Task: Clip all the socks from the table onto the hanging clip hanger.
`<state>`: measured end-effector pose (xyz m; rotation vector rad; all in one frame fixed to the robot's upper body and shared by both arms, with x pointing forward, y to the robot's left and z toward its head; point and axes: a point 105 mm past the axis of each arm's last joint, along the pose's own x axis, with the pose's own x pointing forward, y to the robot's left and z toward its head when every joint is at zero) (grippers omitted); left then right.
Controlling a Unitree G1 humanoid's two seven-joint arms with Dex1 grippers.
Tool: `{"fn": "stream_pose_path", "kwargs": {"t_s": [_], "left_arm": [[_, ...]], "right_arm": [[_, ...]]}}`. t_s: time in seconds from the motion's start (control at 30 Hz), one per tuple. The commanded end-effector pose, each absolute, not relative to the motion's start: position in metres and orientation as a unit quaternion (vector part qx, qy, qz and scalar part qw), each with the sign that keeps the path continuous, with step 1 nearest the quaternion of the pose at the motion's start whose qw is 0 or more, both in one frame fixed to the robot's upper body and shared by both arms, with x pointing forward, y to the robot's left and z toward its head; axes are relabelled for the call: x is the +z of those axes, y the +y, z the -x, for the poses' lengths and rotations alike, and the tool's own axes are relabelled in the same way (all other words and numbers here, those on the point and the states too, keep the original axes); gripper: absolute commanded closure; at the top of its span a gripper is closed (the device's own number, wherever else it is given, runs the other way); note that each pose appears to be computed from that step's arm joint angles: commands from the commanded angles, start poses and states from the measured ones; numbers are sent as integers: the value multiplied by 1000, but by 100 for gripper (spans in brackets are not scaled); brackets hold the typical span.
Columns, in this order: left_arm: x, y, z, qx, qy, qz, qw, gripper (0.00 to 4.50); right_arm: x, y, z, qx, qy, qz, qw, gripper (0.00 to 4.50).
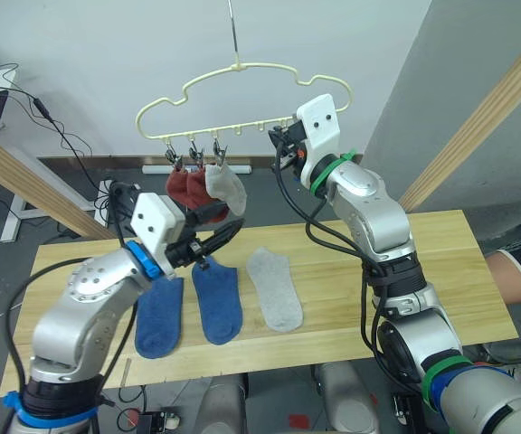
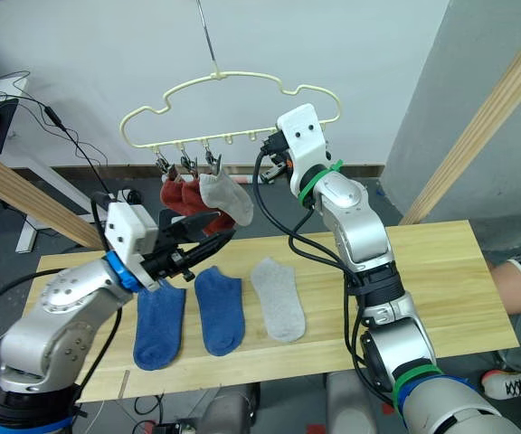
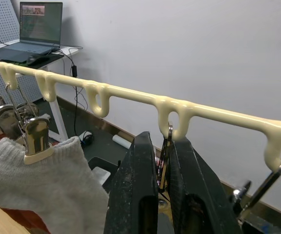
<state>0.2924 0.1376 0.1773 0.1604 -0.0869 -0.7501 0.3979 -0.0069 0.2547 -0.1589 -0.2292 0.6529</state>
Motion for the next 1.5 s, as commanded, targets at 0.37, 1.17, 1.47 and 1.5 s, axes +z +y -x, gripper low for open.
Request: {"fn": "stream_pose_path", "kwargs": {"t_s": [0.37,1.17,1.47,1.5], "left_arm": [[63,96,-320,-256,72,-67,962,2],[15,100,-339,-232,99,-125,960,379],[108,88,-364,-201,-114,-154,961,449],[116,86,-366,-199,-128,-157,959,449]], "right_arm": [[273,-2,-389,331,-145,68,930,450],[268,-1,-386,335,-135,62,930,450],[271,0,-383,340,-137,58,929,450],[272,1,-382,341,-138,57,928,450]]}}
